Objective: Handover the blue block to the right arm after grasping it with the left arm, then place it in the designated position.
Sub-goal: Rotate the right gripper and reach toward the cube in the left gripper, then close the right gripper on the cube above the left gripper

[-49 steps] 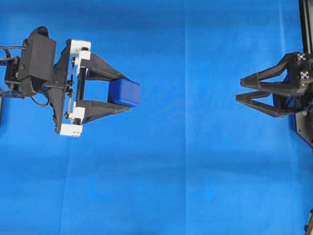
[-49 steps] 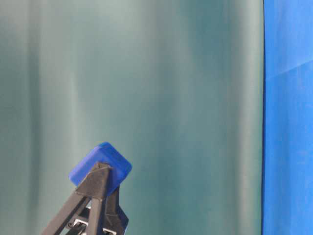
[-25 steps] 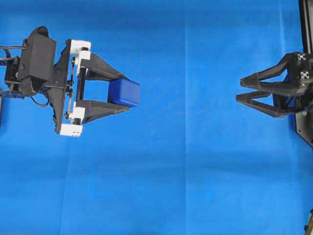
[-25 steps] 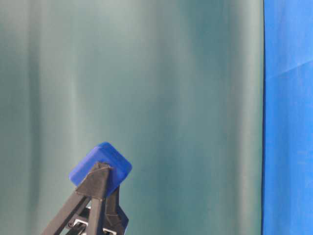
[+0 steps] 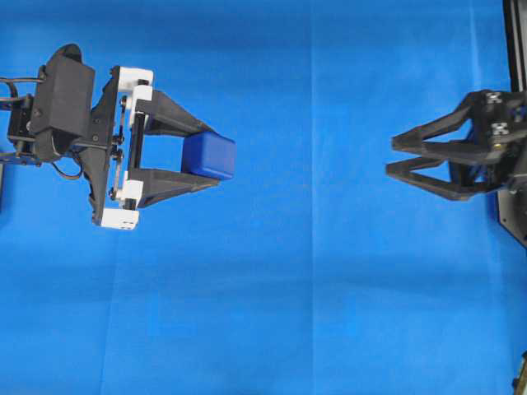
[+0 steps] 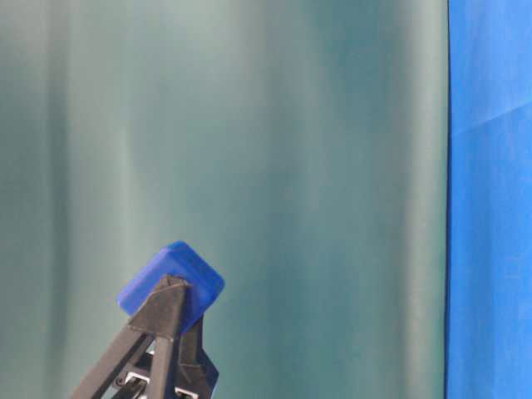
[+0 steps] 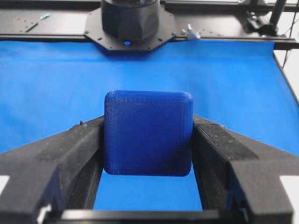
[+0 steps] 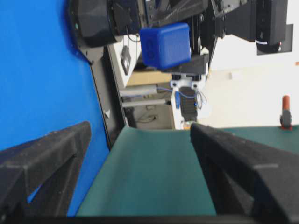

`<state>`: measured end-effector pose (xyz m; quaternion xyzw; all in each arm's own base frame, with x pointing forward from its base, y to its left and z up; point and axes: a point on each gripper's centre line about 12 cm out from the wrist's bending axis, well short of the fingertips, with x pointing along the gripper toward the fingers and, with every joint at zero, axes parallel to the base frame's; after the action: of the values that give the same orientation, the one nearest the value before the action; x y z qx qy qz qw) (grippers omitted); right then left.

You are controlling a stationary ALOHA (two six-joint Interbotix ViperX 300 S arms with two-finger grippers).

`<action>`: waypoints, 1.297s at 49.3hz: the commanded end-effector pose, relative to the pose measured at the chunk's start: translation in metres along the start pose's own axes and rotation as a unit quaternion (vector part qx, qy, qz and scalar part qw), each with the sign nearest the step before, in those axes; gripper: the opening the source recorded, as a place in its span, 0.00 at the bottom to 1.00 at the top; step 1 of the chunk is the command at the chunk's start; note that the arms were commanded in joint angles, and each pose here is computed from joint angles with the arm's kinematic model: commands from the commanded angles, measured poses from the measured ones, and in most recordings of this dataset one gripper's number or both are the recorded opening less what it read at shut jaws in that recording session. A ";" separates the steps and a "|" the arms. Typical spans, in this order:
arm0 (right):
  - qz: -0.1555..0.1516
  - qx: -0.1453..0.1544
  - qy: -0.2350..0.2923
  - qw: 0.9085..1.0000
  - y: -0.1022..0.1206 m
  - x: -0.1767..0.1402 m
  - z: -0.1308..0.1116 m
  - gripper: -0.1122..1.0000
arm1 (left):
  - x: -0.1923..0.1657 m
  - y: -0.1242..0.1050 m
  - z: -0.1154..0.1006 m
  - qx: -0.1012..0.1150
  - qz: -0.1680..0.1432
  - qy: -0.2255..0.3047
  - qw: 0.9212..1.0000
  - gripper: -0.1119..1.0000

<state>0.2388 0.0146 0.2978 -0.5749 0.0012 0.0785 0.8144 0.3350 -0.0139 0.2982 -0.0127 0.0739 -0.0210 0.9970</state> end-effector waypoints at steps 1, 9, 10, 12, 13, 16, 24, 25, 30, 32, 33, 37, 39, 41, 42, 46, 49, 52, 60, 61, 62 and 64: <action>-0.005 -0.001 -0.006 1.000 -0.012 0.013 0.003 0.96 | -0.003 -0.001 0.012 -0.001 -0.001 -0.020 1.000 0.54; 0.009 0.001 -0.001 1.000 -0.019 0.041 0.002 0.96 | -0.003 -0.001 0.011 -0.002 -0.001 -0.019 1.000 0.54; 0.010 0.002 -0.001 1.000 -0.020 0.044 0.002 0.96 | -0.003 -0.001 0.012 -0.002 -0.001 -0.020 1.000 0.54; 0.010 0.003 0.000 1.000 -0.024 0.050 0.002 0.96 | -0.003 -0.001 0.011 -0.001 -0.001 -0.019 1.000 0.54; 0.011 0.001 0.000 1.000 -0.024 0.053 0.002 0.96 | -0.003 -0.001 0.011 -0.001 -0.002 -0.019 1.000 0.54; 0.013 0.002 0.000 1.000 -0.028 0.062 0.002 0.96 | -0.003 -0.001 0.011 -0.002 -0.002 -0.018 1.000 0.54; 0.014 0.002 0.001 1.000 -0.036 0.084 0.002 0.96 | -0.003 -0.001 0.012 -0.002 -0.001 -0.018 1.000 0.54; 0.013 0.002 0.000 1.000 -0.038 0.087 0.002 0.96 | -0.003 -0.001 0.011 -0.003 -0.001 -0.018 1.000 0.54; 0.014 0.003 0.001 1.000 -0.042 0.101 0.001 0.96 | -0.003 -0.001 0.011 -0.003 -0.001 -0.018 1.000 0.54; 0.014 0.002 0.001 1.000 -0.044 0.106 0.001 0.96 | -0.003 -0.001 0.012 -0.003 -0.001 -0.018 1.000 0.54; 0.014 0.002 0.001 1.000 -0.045 0.109 0.001 0.96 | -0.003 -0.001 0.011 -0.003 -0.001 -0.018 1.000 0.54; 0.016 0.001 0.001 1.000 -0.047 0.122 0.000 0.96 | -0.003 -0.001 0.011 -0.002 -0.001 -0.018 1.000 0.54; 0.017 0.002 0.002 1.000 -0.047 0.128 -0.001 0.96 | -0.003 -0.001 0.012 -0.002 -0.001 -0.018 1.000 0.54; 0.018 0.002 0.002 1.000 -0.048 0.134 -0.001 0.96 | -0.003 -0.001 0.011 -0.002 -0.001 -0.018 1.000 0.54; 0.018 0.002 0.002 1.000 -0.049 0.137 -0.001 0.96 | -0.003 -0.001 0.012 -0.002 -0.001 -0.018 1.000 0.54; 0.018 0.001 0.004 1.000 -0.052 0.151 -0.003 0.96 | -0.003 -0.001 0.012 -0.004 -0.001 -0.018 1.000 0.54; 0.019 0.001 0.005 1.000 -0.053 0.159 -0.004 0.96 | -0.003 -0.001 0.011 -0.004 -0.002 -0.018 1.000 0.54; 0.017 -0.001 0.005 1.000 -0.056 0.167 -0.004 0.96 | -0.003 -0.001 0.012 -0.004 -0.001 -0.018 1.000 0.54; 0.019 -0.003 0.014 1.000 -0.059 0.182 -0.007 0.96 | -0.003 -0.001 0.011 -0.004 -0.001 -0.018 1.000 0.54; 0.020 -0.003 0.017 1.000 -0.059 0.182 -0.007 0.96 | -0.003 -0.001 0.011 -0.004 -0.001 -0.018 1.000 0.54; 0.021 -0.003 0.018 1.000 -0.060 0.183 -0.008 0.96 | -0.003 -0.001 0.011 -0.004 -0.001 -0.018 1.000 0.54; 0.023 -0.003 0.022 0.999 -0.059 0.184 -0.009 0.96 | -0.003 -0.001 0.011 -0.004 -0.002 -0.017 1.000 0.54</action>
<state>0.4264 0.0116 0.3154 -0.5763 0.0461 0.0986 0.8099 0.3344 -0.0144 0.2990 -0.0157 0.0732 -0.0215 0.9970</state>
